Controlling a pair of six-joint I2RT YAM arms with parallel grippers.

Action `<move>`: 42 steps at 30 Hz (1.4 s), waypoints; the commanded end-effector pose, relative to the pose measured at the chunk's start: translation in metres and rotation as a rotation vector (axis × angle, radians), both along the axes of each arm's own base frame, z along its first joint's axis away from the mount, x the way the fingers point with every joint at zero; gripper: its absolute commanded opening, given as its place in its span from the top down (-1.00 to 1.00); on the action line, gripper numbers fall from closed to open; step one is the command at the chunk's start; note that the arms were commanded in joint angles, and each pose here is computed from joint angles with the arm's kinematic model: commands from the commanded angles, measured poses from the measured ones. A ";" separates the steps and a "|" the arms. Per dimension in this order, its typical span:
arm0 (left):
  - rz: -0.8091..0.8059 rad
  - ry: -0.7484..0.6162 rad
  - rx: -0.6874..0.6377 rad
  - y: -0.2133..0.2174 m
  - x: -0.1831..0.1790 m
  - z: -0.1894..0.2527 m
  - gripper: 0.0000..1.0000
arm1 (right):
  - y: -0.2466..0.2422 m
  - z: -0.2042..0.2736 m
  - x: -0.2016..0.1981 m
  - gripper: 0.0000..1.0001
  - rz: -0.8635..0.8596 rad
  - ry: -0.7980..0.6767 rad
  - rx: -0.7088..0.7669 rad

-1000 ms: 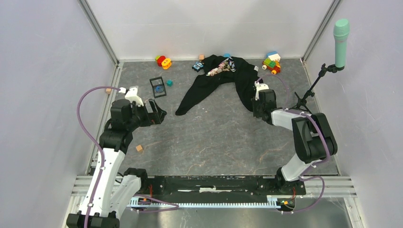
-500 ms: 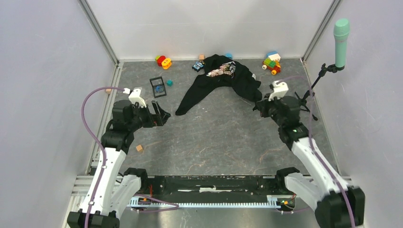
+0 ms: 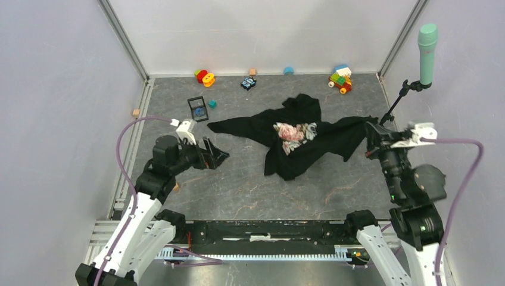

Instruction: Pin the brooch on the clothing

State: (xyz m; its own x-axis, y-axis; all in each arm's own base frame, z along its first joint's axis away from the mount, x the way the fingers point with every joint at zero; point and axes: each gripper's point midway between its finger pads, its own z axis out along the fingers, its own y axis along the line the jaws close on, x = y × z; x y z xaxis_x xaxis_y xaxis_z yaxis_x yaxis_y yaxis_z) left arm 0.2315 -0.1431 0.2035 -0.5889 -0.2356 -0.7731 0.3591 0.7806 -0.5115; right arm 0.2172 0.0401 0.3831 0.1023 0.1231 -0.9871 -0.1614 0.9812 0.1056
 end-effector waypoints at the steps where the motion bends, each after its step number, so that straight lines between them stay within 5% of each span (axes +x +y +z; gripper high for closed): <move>1: 0.007 0.022 -0.069 -0.021 -0.004 -0.010 -1.00 | -0.038 0.036 -0.031 1.00 -0.173 -0.109 0.024; 9: -0.102 0.129 -0.119 -0.089 -0.024 -0.055 -0.99 | -0.055 0.022 -0.040 1.00 -0.256 -0.119 0.056; 25: -0.324 0.262 0.028 -0.209 -0.122 -0.128 -0.51 | -0.051 -0.006 -0.025 1.00 -0.251 -0.043 0.017; 42: -0.212 0.091 0.504 -0.193 -0.160 -0.172 -0.30 | -0.052 -0.012 -0.022 1.00 -0.259 -0.030 -0.012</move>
